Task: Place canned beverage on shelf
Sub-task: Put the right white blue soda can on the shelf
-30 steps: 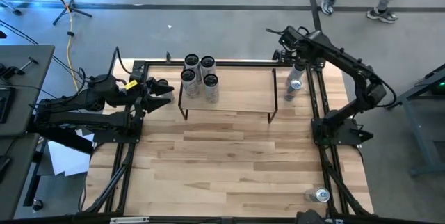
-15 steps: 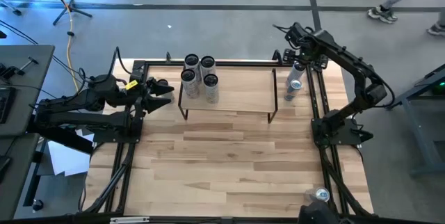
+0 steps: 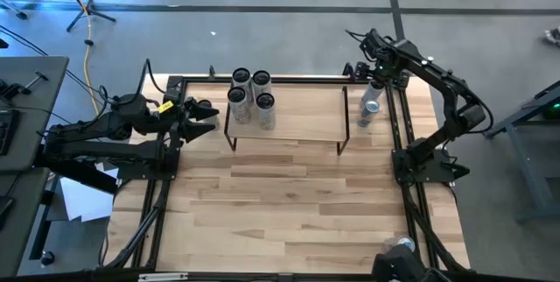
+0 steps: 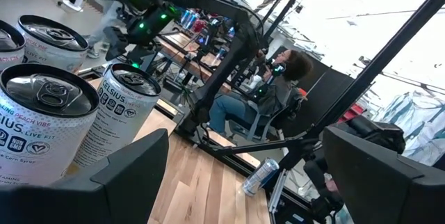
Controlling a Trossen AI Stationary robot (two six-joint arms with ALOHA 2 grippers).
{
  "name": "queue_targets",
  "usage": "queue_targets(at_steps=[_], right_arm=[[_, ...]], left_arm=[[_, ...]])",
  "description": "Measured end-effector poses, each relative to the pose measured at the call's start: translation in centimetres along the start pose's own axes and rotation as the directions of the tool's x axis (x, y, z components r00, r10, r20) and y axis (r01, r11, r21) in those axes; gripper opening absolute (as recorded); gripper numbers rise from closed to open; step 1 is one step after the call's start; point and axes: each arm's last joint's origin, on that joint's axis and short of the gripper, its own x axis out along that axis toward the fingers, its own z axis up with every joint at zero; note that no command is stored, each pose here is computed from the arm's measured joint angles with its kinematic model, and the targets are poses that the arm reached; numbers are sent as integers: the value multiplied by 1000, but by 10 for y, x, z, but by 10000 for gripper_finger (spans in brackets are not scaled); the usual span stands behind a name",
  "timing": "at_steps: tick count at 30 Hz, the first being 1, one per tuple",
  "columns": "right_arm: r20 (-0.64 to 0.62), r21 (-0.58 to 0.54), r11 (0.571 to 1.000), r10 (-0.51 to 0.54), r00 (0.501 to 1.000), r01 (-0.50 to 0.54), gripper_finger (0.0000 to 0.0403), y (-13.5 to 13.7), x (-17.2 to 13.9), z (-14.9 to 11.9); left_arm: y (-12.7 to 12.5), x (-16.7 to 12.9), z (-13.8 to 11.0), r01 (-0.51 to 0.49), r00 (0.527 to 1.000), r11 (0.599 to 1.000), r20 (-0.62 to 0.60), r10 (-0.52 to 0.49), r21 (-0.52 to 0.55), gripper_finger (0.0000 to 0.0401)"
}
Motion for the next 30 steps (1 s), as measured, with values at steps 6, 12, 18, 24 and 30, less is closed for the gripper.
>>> queue_targets(at_steps=[6, 12, 18, 24, 30], right_arm=[[-68, -41, 999, 4, 998, -7, 357, 5, 10, -1], [-70, -46, 999, -10, 998, 6, 339, 5, 11, -1], [-82, -66, 997, -31, 996, 26, 277, 3, 11, -2], [-105, -122, 992, -54, 993, 41, 245, 1, 10, -5], [-88, -215, 977, -39, 995, 19, 247, 4, -5, -5]], left_arm=[[0, 0, 0, -1, 1000, 1000, 0, 1, -2, 351], [0, 0, 0, 0, 1000, 1000, 0, 0, -2, 351], [0, 0, 0, 0, 1000, 1000, 0, 0, -2, 351], [0, 0, 0, 0, 1000, 1000, -1, 0, -2, 351], [0, 0, 0, 0, 1000, 1000, -1, 0, -1, 351]])
